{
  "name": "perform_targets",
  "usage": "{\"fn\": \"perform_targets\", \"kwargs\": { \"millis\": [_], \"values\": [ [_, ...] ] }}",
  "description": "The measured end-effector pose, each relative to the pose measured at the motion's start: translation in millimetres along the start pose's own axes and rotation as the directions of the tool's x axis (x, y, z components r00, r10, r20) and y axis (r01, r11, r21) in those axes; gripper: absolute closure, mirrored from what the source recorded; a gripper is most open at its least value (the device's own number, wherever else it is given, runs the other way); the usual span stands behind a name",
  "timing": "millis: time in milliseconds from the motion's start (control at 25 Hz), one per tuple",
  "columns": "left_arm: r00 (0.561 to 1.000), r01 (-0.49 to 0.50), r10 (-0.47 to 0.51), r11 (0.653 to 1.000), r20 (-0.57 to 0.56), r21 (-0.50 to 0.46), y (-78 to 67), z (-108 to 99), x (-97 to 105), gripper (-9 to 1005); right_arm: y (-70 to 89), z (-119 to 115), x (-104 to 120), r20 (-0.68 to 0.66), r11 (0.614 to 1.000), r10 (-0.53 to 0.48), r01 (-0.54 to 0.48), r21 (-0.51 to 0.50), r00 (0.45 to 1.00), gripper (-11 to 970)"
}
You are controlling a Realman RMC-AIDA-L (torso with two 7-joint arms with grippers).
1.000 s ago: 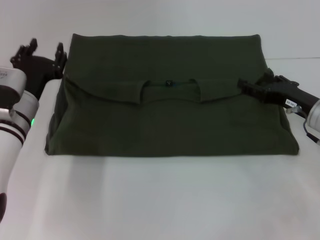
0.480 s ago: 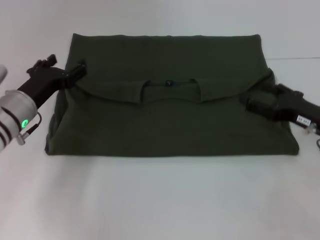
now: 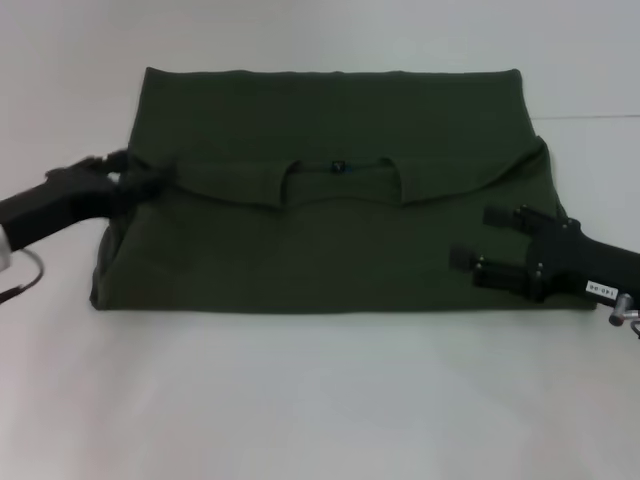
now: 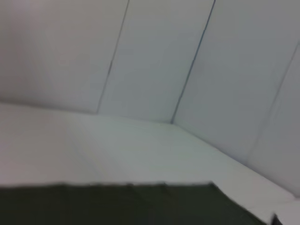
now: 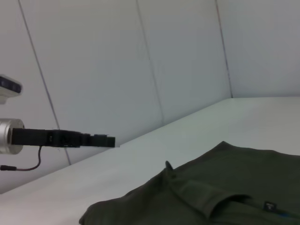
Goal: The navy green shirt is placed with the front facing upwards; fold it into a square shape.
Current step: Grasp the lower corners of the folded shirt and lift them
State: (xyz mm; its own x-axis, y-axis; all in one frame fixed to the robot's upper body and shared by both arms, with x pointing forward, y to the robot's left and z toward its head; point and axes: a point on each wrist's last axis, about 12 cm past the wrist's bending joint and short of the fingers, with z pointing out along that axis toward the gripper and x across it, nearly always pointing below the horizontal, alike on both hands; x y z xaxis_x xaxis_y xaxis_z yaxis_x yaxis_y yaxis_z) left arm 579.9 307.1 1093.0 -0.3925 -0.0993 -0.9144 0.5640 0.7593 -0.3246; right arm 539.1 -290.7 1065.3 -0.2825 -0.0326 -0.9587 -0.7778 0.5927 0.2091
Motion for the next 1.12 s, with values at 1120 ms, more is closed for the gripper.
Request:
{"fn": "perform_targets", "kwargs": {
  "millis": [1120],
  "values": [
    [0.876, -0.093, 0.039, 0.992, -0.481, -0.089, 22.6, -13.6, 10.9, 165, 3.8, 10.0, -1.2, -0.006, 1.0, 0.005, -0.005, -0.03, 1.0, 15]
  ]
}}
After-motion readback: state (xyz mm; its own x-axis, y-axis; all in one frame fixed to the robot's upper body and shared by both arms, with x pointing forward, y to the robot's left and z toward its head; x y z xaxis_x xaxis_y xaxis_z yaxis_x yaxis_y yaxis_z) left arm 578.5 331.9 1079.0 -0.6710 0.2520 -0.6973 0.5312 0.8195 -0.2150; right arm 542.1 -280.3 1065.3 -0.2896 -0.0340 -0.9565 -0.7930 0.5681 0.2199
